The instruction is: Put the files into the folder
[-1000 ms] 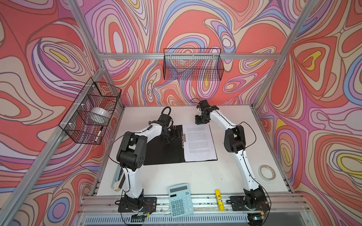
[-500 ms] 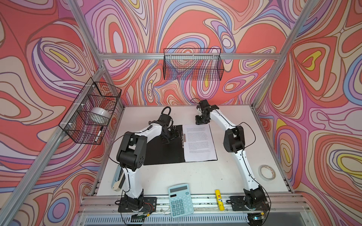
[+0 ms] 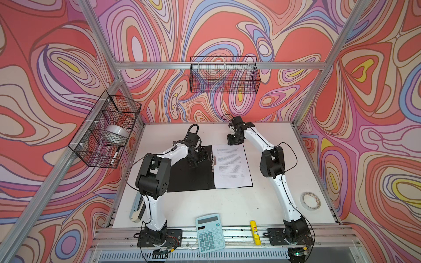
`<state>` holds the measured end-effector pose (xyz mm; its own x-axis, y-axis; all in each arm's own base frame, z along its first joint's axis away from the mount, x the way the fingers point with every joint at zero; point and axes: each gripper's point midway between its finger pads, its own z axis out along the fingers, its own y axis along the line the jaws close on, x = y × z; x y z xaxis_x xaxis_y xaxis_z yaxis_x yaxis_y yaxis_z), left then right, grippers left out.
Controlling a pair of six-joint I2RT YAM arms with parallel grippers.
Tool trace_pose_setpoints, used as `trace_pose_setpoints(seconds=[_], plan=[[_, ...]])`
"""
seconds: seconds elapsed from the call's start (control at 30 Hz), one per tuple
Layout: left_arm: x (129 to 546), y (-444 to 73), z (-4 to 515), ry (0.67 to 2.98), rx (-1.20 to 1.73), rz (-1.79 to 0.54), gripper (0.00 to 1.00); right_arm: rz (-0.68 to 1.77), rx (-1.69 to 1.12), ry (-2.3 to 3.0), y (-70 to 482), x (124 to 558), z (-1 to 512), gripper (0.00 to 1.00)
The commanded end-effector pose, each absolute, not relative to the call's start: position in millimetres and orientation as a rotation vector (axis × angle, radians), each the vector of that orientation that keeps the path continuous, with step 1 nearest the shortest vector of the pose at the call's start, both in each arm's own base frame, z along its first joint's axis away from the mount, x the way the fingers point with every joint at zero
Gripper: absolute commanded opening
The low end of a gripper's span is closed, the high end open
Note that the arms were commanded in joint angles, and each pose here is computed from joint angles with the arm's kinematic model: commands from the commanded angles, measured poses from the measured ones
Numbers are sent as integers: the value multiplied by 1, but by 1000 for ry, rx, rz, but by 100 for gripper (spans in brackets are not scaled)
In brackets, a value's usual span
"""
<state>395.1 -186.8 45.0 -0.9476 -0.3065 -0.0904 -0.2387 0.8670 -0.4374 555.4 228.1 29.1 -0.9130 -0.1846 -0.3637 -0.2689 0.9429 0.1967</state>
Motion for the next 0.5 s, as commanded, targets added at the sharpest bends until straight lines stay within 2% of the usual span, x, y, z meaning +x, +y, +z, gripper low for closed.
trace_pose_setpoints(seconds=[0.0, 0.13, 0.27, 0.47], plan=[[404, -190, 53, 2858, -385, -643, 90, 365, -332, 2753, 232, 552, 37, 39], [421, -195, 76, 2801, -250, -652, 90, 330, -278, 2645, 228, 566, 79, 40], [440, -206, 92, 2772, -141, -698, 90, 344, -210, 2527, 224, 569, 144, 40], [458, -233, 94, 2780, -65, -864, 86, 444, -141, 2534, 216, 519, 195, 39]])
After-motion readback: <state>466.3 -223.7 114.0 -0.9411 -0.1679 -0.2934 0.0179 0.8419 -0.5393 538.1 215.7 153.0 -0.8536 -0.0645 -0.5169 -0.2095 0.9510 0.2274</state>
